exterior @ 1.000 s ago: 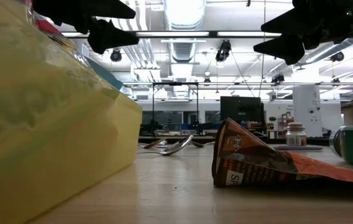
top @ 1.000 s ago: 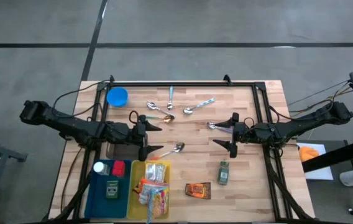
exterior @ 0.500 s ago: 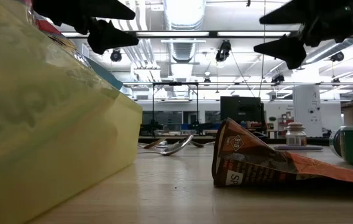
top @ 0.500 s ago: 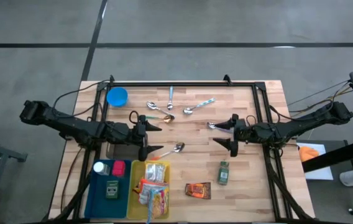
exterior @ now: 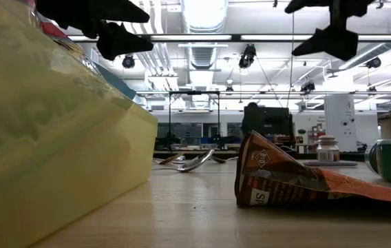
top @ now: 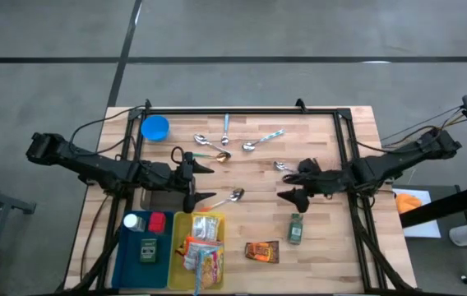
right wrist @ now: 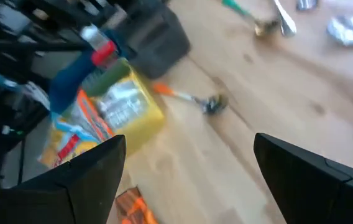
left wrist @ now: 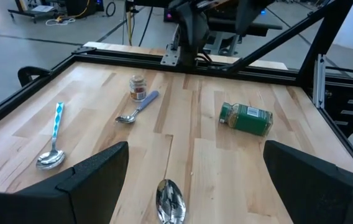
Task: Pick & Place Food Item
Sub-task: Put the green seasoning bottle into the blue bin
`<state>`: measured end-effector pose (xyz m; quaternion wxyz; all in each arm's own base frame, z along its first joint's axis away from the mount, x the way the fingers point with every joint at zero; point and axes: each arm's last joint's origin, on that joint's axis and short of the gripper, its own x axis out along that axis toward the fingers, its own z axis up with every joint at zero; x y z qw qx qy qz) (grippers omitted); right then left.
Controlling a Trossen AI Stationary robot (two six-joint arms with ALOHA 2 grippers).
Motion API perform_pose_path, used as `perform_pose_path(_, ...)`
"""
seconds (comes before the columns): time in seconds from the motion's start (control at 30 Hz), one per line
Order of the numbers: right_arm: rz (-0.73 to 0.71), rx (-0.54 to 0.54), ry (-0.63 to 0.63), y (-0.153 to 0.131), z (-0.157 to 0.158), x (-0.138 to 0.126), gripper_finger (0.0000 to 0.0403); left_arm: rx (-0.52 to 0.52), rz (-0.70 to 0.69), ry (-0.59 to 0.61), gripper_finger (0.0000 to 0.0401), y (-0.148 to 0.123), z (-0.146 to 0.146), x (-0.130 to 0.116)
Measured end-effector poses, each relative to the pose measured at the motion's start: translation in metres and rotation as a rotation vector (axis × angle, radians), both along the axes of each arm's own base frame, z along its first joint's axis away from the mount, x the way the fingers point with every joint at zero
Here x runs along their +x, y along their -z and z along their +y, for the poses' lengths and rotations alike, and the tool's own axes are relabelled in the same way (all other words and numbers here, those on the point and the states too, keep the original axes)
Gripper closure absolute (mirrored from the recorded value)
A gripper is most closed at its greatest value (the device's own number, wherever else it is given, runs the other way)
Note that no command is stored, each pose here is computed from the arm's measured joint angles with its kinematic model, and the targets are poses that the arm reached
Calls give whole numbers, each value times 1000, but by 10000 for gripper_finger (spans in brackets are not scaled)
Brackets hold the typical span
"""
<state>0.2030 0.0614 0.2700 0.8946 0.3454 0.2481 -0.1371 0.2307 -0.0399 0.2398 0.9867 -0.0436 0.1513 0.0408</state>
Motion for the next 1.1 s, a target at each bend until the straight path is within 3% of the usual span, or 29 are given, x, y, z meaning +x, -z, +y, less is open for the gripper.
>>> perform_pose_path(0.17, 231, 61, 89, 2, 19, 19, 54, 3, 17, 0, 26, 2, 0, -1)
perform_pose_path(0.43, 407, 109, 404, 9, 60, 34, 54, 9, 48, 0, 26, 4, 0, -1)
perform_pose_path(0.73, 624, 145, 643, 30, 106, 50, 54, 10, 49, 0, 26, 5, 0, -2)
perform_pose_path(1.1, 747, 231, 852, 65, 130, 66, 54, 10, 52, 0, 26, 5, 0, -2)
